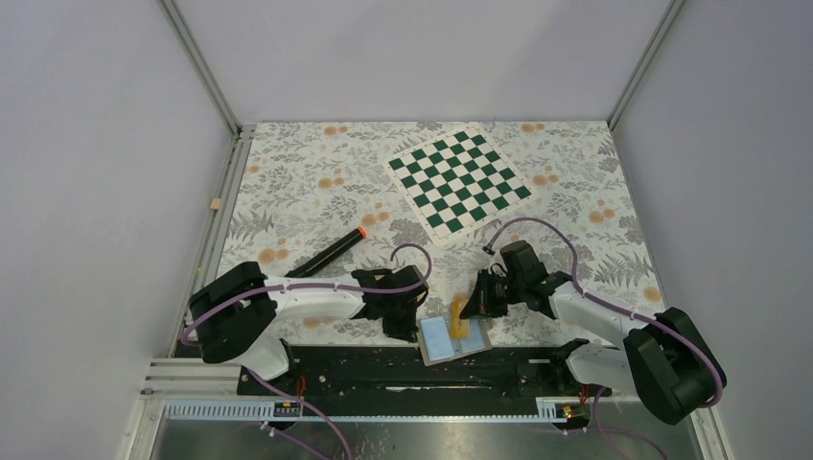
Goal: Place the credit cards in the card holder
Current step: Insert the credit card into the card holder.
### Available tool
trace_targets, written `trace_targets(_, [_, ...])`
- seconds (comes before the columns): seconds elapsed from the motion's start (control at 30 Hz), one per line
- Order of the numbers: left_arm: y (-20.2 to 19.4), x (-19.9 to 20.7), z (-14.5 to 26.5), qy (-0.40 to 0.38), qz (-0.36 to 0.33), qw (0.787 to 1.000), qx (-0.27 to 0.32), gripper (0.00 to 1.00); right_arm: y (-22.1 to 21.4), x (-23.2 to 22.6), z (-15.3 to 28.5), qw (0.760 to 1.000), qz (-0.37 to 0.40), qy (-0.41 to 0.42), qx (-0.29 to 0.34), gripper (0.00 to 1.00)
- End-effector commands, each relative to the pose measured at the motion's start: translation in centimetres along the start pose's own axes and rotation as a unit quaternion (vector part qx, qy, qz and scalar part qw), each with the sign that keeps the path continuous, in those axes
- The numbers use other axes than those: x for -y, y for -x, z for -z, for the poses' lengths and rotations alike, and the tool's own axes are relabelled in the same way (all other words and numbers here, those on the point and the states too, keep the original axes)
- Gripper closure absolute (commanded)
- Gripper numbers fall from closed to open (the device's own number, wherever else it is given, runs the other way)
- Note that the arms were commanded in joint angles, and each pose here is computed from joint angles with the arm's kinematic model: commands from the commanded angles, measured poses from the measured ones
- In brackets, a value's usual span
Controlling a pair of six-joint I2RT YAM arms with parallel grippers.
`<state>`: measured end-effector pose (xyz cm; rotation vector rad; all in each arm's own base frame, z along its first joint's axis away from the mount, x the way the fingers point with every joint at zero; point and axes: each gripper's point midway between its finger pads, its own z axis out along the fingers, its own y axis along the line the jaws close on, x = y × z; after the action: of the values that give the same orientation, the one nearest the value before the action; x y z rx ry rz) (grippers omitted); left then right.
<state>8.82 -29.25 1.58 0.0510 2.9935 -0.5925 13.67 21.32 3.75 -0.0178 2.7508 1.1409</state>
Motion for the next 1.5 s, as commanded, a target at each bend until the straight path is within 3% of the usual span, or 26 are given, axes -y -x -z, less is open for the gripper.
trace_targets(0.0, [0.9,-0.7,-0.2,0.033,-0.013,0.999,0.019,1.00,-0.1,-0.2,0.2,1.000,0.000,0.005,-0.001,1.00])
trace_targets(0.57, [0.9,-0.5,-0.2,0.038,-0.023,0.999,0.017,1.00,0.7,-0.4,1.5,0.999,0.013,-0.015,0.030,1.00])
trace_targets(1.47, [0.3,-0.1,-0.8,0.045,-0.037,0.998,0.004,1.00,-1.1,0.1,-0.9,0.999,-0.034,0.032,-0.011,1.00])
